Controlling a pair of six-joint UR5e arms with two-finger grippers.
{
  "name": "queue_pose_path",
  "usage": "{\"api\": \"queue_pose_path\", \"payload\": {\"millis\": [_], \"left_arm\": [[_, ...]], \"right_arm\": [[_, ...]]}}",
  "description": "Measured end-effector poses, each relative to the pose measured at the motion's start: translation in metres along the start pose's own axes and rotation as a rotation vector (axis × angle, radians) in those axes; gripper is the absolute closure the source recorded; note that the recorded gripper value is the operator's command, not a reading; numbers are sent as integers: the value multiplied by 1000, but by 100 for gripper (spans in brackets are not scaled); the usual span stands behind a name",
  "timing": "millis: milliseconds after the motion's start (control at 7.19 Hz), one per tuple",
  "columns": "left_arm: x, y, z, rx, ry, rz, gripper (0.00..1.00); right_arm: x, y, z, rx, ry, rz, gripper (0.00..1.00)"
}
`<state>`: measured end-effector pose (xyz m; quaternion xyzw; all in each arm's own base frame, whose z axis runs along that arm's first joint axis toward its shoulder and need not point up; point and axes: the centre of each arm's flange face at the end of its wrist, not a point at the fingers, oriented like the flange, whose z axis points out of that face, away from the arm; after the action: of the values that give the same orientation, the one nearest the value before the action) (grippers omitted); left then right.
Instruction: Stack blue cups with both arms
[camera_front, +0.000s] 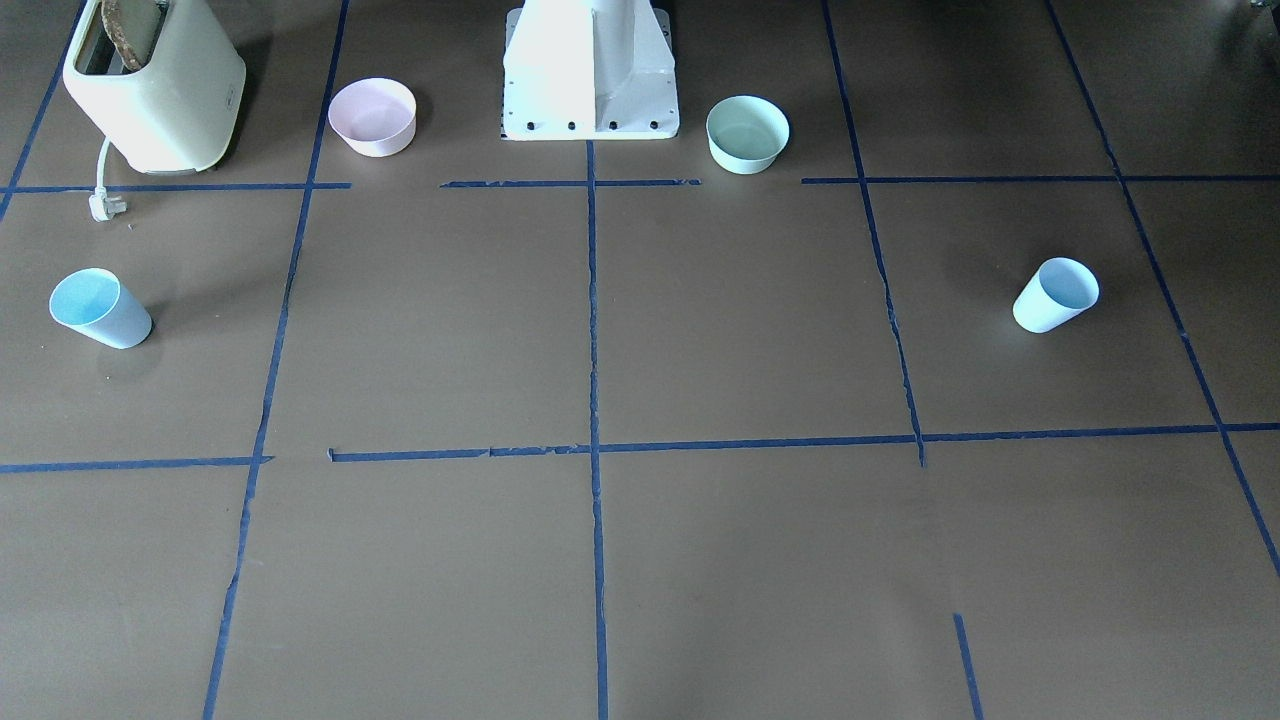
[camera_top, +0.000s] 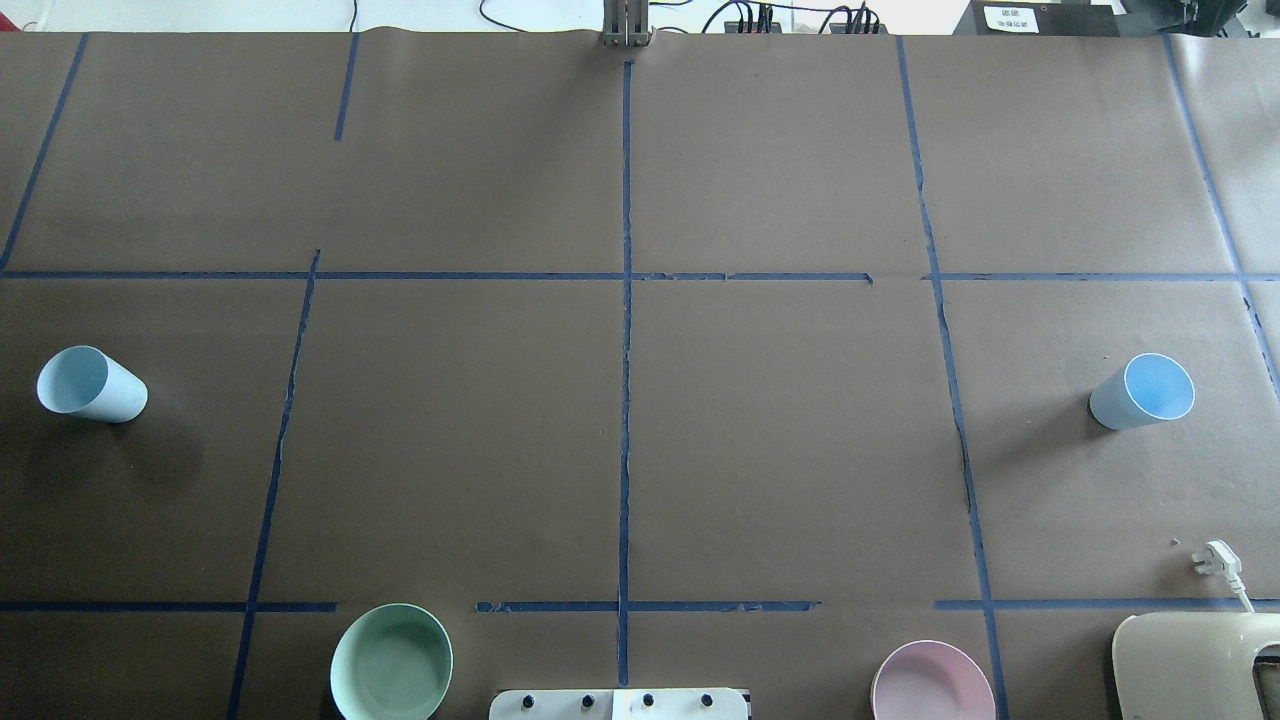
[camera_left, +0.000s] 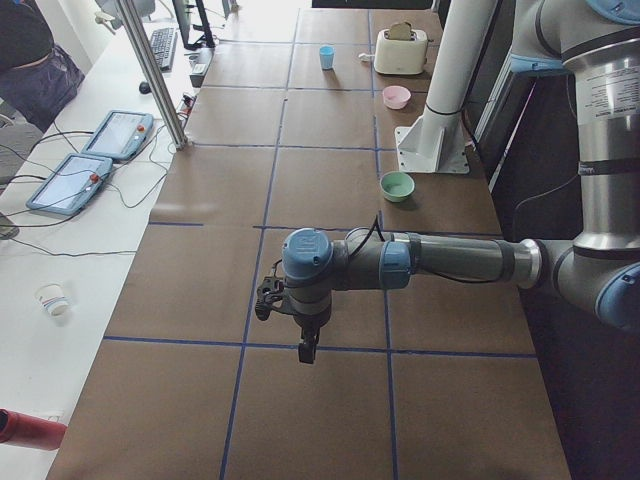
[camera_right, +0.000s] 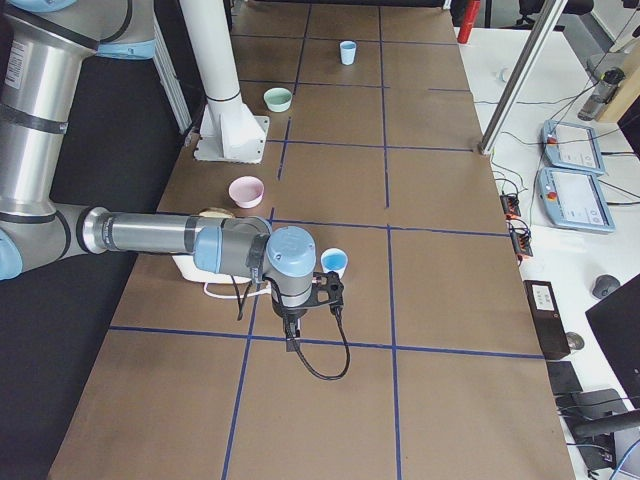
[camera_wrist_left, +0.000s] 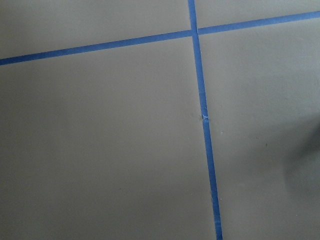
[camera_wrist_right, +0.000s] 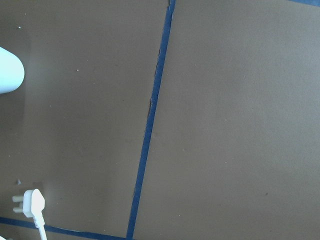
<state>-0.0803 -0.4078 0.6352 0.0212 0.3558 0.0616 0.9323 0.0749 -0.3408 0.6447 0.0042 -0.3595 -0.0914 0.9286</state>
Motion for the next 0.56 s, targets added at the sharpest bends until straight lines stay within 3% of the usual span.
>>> {"api": "queue_pose_path", "payload": {"millis": [557], "left_arm": [[1,-1,0,1,0,5,0]], "right_arm": [[-2,-3,-1,4,-1,-5,0]]}}
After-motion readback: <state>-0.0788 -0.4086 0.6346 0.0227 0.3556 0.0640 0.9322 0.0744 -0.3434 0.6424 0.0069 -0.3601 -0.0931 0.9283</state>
